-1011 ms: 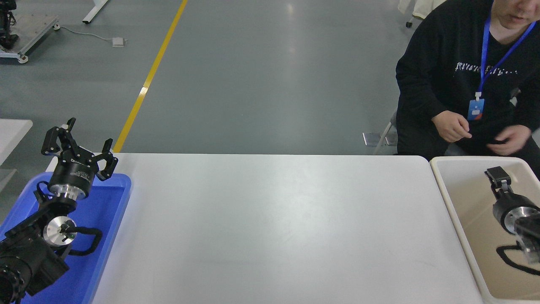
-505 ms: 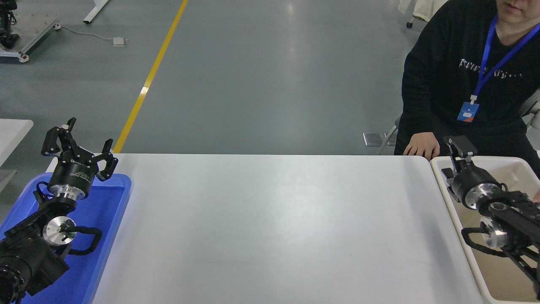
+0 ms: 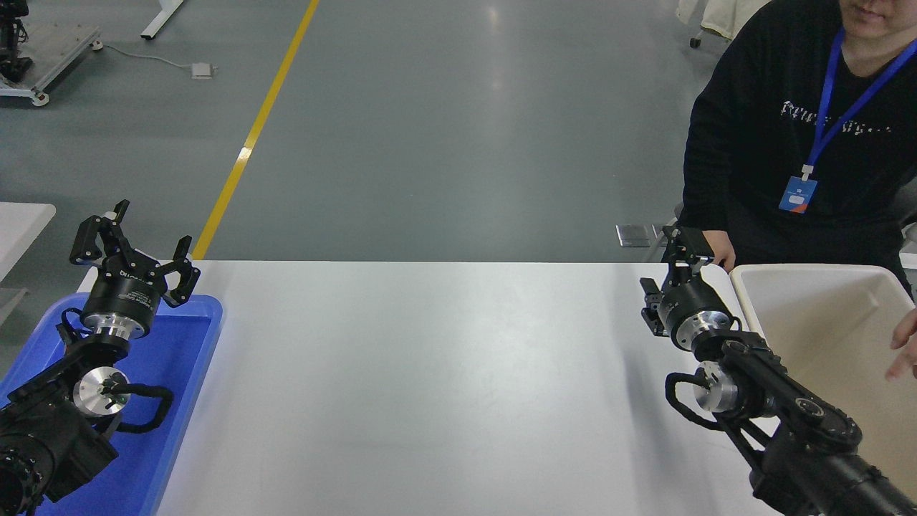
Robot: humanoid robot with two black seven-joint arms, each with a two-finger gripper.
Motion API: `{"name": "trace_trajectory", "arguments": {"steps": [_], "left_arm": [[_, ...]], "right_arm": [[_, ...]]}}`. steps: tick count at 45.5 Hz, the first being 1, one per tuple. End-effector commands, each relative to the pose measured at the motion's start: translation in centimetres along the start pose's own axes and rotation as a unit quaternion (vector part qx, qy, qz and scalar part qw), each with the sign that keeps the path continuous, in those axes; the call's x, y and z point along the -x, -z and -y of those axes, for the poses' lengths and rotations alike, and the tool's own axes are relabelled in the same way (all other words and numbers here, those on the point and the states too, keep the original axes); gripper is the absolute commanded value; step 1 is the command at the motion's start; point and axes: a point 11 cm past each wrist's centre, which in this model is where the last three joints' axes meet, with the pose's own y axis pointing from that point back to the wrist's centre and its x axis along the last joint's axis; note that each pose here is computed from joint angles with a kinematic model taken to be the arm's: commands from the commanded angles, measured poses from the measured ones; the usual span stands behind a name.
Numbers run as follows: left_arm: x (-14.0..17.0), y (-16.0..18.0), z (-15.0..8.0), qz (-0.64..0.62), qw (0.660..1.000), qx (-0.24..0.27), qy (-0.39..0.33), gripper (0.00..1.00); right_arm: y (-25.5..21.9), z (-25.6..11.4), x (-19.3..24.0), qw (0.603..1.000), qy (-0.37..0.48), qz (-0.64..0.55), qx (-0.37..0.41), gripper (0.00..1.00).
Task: Clean the table surface
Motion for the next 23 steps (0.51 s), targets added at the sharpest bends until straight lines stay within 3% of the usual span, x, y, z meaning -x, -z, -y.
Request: {"name": "trace_trajectory", "arguments": {"steps": [1,23], "left_arm": [[0.0,0.0,0.0,0.000,1.000,0.000,0.000,1.00],[0.0,0.0,0.0,0.000,1.000,0.000,0.000,1.00]], "right_arm": [[-0.3,0.2,1.3,0.999,-0.013,0.039,-0.006,1.00],[1.2,1.3,-0.5,0.997,-0.045,0.060,-0.019,1.00]]}}
